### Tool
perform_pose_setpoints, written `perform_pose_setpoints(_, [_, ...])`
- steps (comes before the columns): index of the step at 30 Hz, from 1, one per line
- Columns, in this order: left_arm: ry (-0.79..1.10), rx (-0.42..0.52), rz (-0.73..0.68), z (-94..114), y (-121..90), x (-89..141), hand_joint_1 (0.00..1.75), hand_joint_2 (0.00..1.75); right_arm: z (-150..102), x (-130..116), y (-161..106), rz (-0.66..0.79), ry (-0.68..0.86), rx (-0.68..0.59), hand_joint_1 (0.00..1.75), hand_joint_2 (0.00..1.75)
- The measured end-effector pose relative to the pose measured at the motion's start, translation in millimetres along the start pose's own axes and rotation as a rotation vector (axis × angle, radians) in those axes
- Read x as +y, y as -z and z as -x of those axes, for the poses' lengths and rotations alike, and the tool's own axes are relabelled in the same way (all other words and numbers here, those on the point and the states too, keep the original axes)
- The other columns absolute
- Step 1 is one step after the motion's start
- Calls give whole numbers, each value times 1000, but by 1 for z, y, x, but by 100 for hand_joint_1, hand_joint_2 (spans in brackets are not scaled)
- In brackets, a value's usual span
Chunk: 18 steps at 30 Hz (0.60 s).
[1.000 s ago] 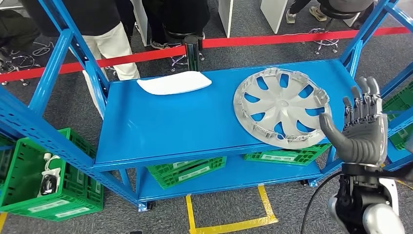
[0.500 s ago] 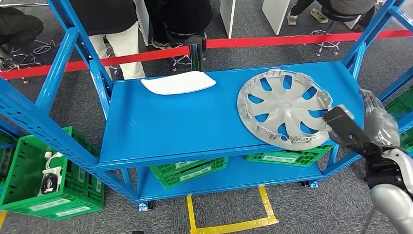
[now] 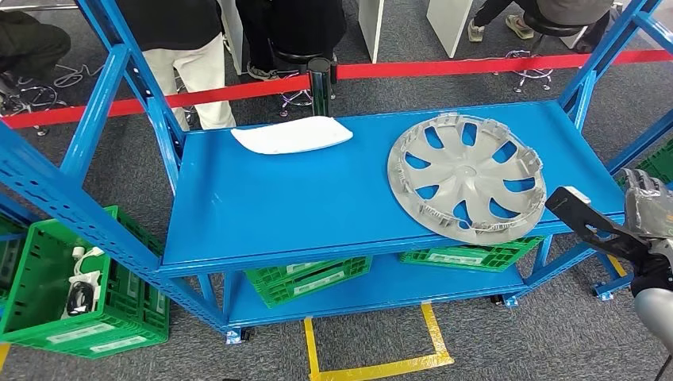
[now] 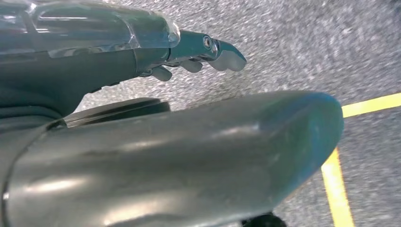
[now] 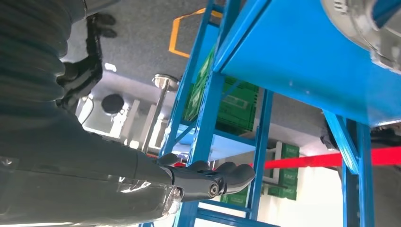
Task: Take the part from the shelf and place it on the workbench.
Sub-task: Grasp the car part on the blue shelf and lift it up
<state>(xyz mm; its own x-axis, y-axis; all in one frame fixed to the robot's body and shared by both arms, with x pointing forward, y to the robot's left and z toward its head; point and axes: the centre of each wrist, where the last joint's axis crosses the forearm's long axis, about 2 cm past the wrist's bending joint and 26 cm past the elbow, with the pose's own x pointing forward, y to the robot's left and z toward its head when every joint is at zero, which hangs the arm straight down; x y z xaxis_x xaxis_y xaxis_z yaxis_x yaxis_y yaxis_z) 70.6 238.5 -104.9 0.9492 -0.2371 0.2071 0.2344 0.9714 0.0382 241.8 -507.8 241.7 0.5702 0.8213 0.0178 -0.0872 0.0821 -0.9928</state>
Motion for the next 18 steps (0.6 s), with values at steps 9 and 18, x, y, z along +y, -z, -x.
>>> perform_pose_setpoints(9, [30, 46, 1, 2, 1, 7, 0, 0, -8, 1, 6, -52, -74, -44, 0, 175])
perform_pose_setpoints(18, [10, -10, -26, 2, 1, 10, 0, 0, -27, 19, 9, -151, -198, -197, 0, 175])
